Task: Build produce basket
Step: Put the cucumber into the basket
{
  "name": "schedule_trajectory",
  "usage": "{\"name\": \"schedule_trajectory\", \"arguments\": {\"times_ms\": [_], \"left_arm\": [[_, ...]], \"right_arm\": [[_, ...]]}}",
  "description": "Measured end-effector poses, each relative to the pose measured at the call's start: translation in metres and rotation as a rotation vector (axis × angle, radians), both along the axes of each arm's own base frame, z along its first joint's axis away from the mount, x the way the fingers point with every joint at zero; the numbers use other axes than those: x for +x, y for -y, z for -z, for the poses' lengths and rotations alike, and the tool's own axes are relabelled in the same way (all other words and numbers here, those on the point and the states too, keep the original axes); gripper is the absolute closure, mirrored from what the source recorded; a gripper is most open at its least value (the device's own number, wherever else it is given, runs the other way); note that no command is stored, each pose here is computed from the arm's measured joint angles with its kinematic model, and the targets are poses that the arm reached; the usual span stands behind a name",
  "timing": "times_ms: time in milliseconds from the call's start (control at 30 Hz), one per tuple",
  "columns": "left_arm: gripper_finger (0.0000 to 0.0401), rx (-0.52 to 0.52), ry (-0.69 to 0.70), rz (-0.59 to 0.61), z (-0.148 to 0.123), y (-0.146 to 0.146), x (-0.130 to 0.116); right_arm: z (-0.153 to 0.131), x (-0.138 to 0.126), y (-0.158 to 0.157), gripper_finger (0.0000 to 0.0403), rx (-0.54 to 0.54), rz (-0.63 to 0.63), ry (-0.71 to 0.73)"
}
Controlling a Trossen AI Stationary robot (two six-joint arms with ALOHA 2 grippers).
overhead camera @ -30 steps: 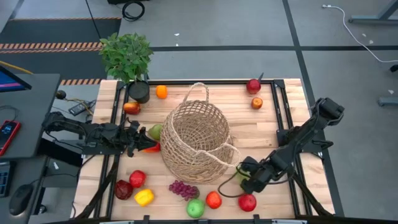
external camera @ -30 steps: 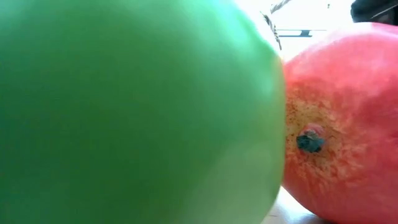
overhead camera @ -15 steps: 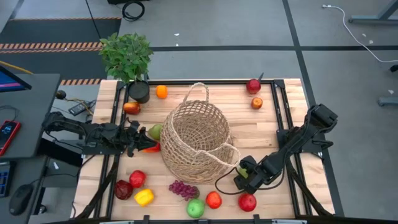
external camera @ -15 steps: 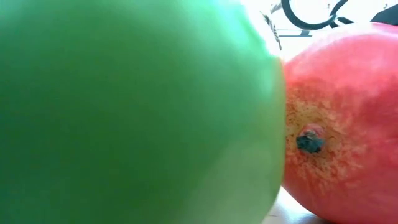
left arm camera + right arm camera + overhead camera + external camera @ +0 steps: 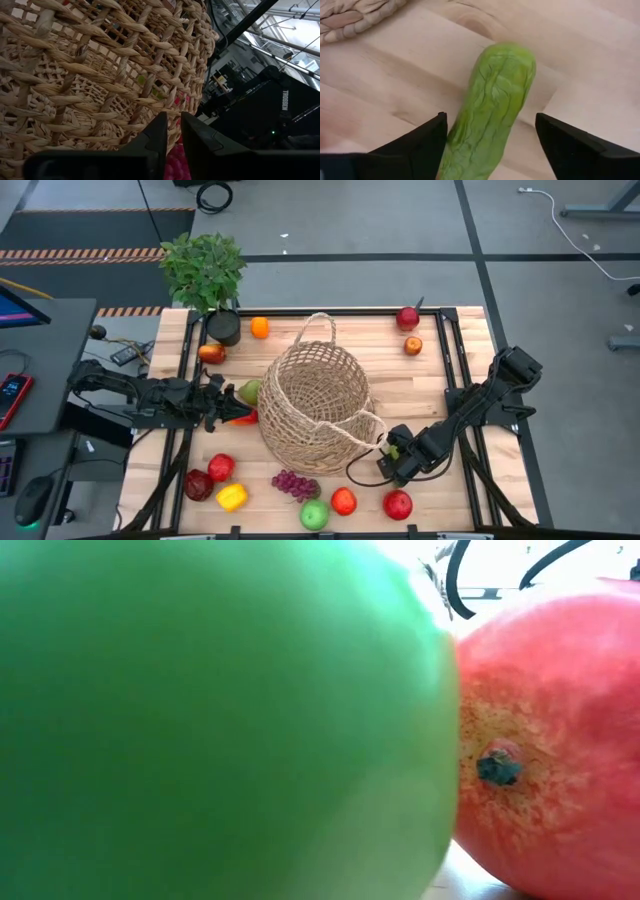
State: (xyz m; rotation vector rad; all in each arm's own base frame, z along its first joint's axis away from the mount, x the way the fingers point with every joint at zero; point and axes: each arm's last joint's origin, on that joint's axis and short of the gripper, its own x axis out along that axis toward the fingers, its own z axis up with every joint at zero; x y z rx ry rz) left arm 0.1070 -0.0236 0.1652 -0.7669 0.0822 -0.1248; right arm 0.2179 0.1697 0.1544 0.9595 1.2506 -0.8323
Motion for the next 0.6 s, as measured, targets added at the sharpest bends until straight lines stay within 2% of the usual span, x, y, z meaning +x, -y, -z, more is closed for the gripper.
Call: {"name": "schedule_trajectory", "arguments": {"times_ms": [400, 600], "left_arm": [[0.0340, 0.000, 0.000, 0.000, 0.000, 0.000, 0.000], [0.0340, 0.000, 0.001, 0.000, 0.000, 0.000, 0.000]], "right_arm": [[0.010, -0.002, 0.002, 0.0181, 0.038, -0.011, 0.002], [0.010, -0.004, 0.002, 0.0213, 0.052, -0.062, -0.023]]}}
